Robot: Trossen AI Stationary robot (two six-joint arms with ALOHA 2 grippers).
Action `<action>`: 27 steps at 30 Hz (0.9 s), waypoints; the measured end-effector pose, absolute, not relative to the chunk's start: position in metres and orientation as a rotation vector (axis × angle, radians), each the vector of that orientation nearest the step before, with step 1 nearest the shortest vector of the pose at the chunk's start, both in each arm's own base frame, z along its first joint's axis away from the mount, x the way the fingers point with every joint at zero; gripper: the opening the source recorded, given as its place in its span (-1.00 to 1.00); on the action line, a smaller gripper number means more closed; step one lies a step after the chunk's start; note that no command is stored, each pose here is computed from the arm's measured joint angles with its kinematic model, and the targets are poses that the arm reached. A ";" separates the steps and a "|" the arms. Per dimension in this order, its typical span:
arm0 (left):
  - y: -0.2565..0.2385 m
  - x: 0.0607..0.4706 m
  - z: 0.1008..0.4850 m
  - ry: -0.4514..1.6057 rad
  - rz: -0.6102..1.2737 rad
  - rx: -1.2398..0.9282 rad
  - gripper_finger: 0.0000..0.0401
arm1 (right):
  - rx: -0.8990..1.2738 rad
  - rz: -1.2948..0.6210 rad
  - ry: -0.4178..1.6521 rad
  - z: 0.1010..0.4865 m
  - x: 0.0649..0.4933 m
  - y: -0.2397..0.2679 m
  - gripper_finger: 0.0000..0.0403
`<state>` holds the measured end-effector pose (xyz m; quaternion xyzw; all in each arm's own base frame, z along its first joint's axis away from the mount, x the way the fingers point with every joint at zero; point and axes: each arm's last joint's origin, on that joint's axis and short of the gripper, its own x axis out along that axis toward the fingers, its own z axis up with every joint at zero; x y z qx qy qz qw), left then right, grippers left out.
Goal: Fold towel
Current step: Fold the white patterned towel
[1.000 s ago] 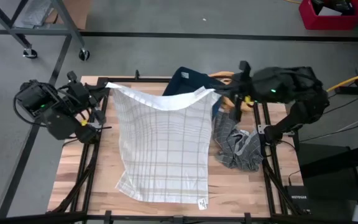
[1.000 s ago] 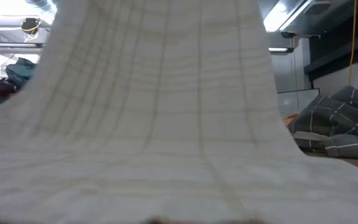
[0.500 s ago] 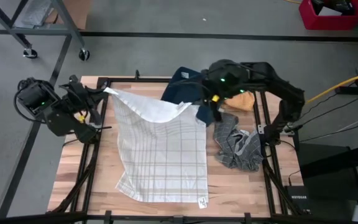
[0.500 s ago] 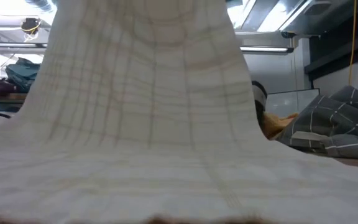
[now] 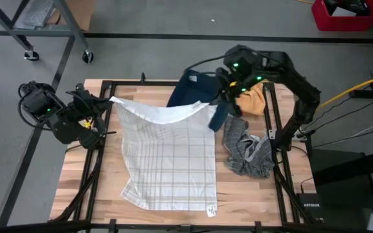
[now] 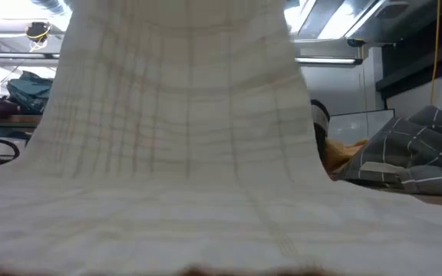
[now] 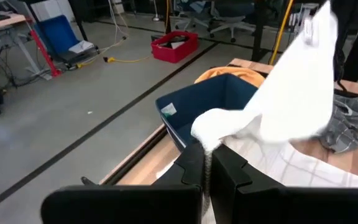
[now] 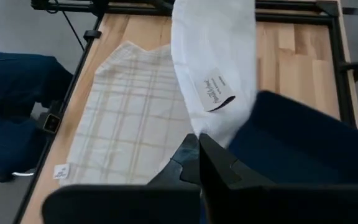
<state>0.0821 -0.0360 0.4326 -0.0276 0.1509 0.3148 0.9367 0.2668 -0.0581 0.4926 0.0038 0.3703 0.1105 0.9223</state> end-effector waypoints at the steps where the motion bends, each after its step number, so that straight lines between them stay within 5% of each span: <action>1: -0.036 0.082 0.432 0.307 0.645 -0.061 -1.00 | 0.009 0.222 0.756 0.497 0.258 -0.057 -1.00; 10: -0.048 0.096 0.431 0.302 0.631 -0.051 -1.00 | -0.016 0.177 0.631 0.526 0.178 -0.036 -1.00; 14: -0.054 0.103 0.430 0.312 0.620 -0.038 -1.00 | 0.010 0.176 0.642 0.497 0.170 -0.034 -1.00; 19: -0.057 0.106 0.428 0.327 0.616 -0.025 -1.00 | -0.021 0.193 0.422 0.451 0.167 -0.032 -1.00; 27: -0.064 0.111 0.423 0.448 0.520 -0.072 -1.00 | 0.248 0.106 0.409 0.390 0.157 -0.030 -1.00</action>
